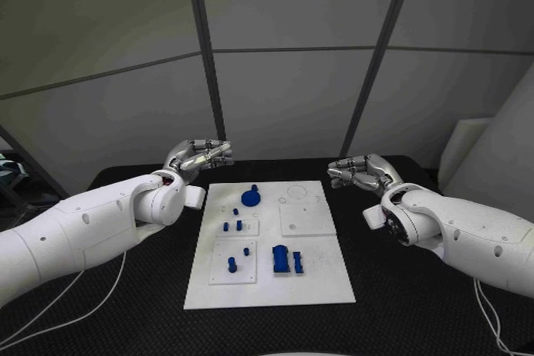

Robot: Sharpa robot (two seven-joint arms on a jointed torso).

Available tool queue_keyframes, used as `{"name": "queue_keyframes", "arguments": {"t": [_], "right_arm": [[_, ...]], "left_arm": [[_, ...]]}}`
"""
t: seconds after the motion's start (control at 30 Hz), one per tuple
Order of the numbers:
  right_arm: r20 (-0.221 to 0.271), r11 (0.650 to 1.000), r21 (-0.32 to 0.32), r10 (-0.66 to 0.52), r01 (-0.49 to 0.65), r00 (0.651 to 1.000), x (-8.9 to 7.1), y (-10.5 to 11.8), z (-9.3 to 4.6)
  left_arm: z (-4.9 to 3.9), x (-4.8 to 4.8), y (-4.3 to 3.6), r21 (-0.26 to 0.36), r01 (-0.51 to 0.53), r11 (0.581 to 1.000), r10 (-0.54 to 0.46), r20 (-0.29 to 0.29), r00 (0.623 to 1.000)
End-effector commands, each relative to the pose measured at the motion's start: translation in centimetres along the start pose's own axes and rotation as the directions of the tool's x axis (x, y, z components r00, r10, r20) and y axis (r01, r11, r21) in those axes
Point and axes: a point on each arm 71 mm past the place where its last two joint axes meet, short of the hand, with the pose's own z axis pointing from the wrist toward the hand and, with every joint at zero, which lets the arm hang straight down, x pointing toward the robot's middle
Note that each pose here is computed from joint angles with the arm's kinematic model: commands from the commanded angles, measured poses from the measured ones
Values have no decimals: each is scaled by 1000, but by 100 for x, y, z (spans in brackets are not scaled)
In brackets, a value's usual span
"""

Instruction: Assemble the parts on the task board

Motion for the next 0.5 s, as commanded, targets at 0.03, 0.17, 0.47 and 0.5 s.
{"name": "queue_keyframes", "arguments": {"t": [0.03, 0.17, 0.47, 0.5], "right_arm": [[5, 990, -61, 130, -130, 991, -8, 4, 107], [12, 987, -70, 144, -143, 990, 29, -15, 215], [33, 993, -40, 109, -108, 993, 65, -50, 254], [35, 993, -41, 112, -110, 993, 69, -45, 249]], "left_arm": [[59, -70, -13, 54, 17, 998, -23, 102, 995], [136, -73, 34, 57, 6, 998, -15, 164, 986], [172, 9, 85, 29, 3, 1000, -7, 136, 991], [168, 18, 85, 29, 2, 1000, -6, 136, 991]]}}
